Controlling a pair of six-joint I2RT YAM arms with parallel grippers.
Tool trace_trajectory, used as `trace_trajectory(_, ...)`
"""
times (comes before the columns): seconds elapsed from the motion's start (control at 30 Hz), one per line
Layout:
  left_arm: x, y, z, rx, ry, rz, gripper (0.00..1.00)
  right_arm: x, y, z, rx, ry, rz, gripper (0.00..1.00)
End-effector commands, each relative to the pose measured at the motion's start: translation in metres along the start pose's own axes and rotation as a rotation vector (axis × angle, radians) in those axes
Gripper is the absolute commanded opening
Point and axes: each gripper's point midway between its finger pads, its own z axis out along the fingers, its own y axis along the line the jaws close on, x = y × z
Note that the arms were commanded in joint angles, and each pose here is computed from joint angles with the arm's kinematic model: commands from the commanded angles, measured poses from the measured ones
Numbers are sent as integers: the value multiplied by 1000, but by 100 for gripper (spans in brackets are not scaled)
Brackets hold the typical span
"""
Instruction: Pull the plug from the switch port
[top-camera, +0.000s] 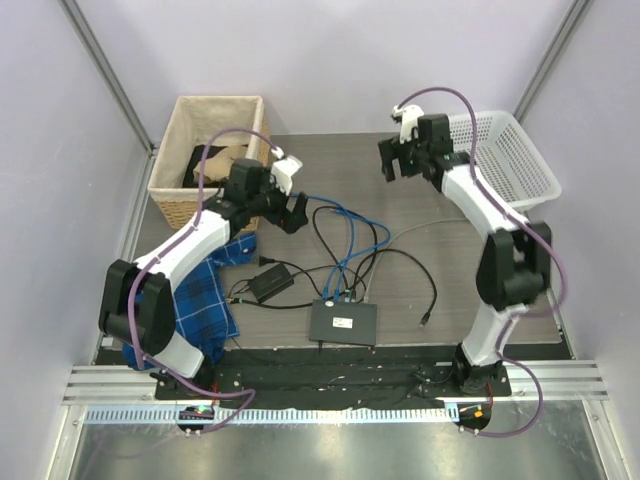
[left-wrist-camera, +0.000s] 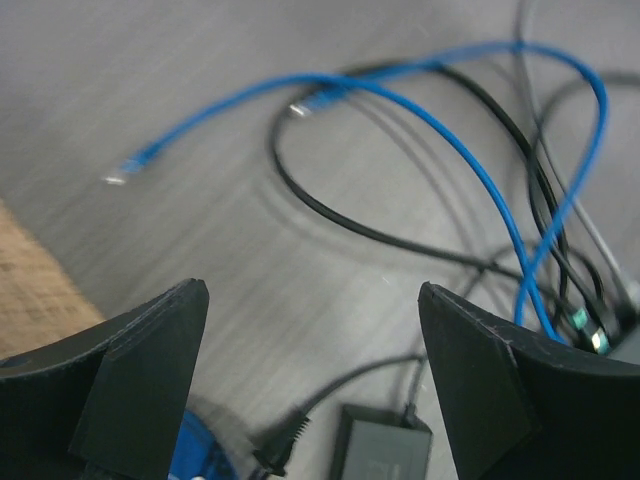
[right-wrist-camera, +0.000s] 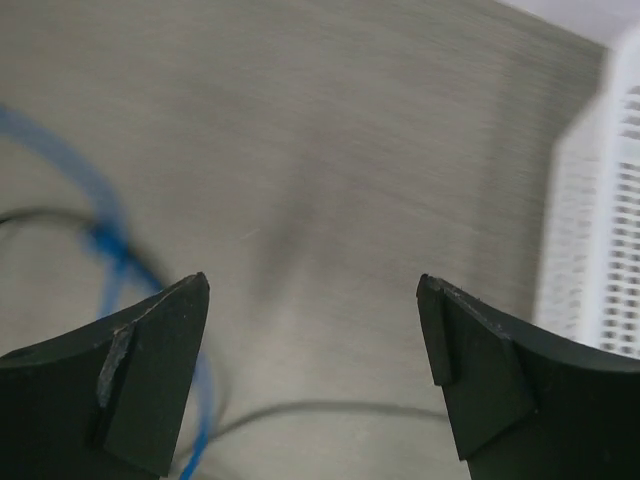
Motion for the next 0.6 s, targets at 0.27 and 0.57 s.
trace_trajectory(0.27,100,-81,-36,350,229,526,60,89,94,-96,-438,34,-108,88)
trace_trajectory(0.57,134,-130,-98,468,424,385,3,106,115,-116,-546,80,-95,77)
